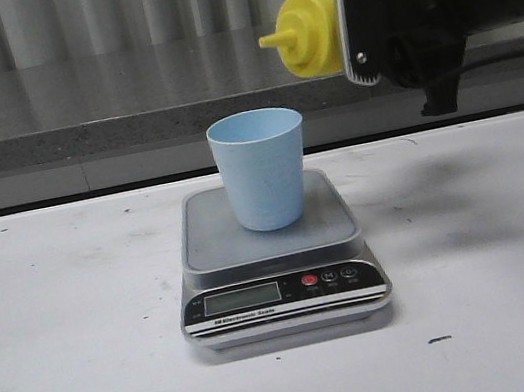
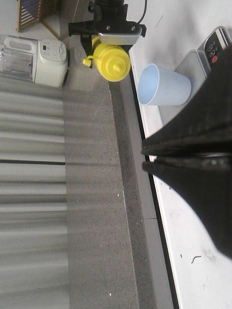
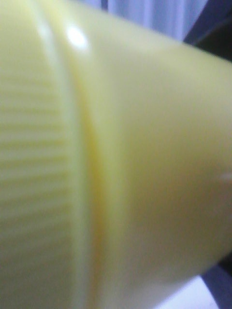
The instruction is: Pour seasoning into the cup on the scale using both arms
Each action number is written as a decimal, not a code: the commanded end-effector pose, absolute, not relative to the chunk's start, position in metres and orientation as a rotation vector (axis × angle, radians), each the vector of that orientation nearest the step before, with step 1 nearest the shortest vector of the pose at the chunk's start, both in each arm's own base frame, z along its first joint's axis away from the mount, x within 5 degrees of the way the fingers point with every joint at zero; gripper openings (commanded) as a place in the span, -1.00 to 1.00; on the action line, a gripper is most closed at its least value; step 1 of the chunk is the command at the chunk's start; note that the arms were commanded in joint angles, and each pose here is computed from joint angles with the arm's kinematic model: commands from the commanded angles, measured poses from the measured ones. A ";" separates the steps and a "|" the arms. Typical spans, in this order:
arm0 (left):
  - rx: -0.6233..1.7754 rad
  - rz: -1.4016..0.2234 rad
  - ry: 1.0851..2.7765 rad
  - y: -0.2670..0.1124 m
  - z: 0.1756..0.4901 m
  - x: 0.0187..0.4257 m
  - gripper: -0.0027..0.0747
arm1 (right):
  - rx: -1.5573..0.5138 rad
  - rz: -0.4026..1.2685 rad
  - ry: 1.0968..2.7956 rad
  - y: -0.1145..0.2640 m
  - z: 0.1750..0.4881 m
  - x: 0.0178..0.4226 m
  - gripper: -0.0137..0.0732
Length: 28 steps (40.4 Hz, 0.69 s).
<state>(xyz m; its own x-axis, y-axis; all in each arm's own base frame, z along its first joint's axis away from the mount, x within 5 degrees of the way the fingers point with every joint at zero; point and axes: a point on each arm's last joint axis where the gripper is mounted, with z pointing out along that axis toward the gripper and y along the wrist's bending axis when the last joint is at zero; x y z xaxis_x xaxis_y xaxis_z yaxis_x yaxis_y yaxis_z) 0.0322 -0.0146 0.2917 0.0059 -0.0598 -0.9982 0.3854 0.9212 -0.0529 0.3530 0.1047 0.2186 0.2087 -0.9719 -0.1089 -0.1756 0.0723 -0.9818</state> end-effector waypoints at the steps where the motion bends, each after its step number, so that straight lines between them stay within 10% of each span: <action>1: 0.229 -0.382 1.434 -0.014 0.308 0.031 -0.98 | -1.209 -1.079 0.989 0.103 0.259 0.356 -0.41; 13: 0.229 -0.382 1.434 -0.014 0.308 0.031 -0.98 | -1.179 -1.069 0.995 0.103 0.258 0.357 -0.41; 28: 0.229 -0.382 1.434 -0.014 0.308 0.031 -0.98 | -0.496 -0.673 1.283 0.087 0.269 0.355 -0.41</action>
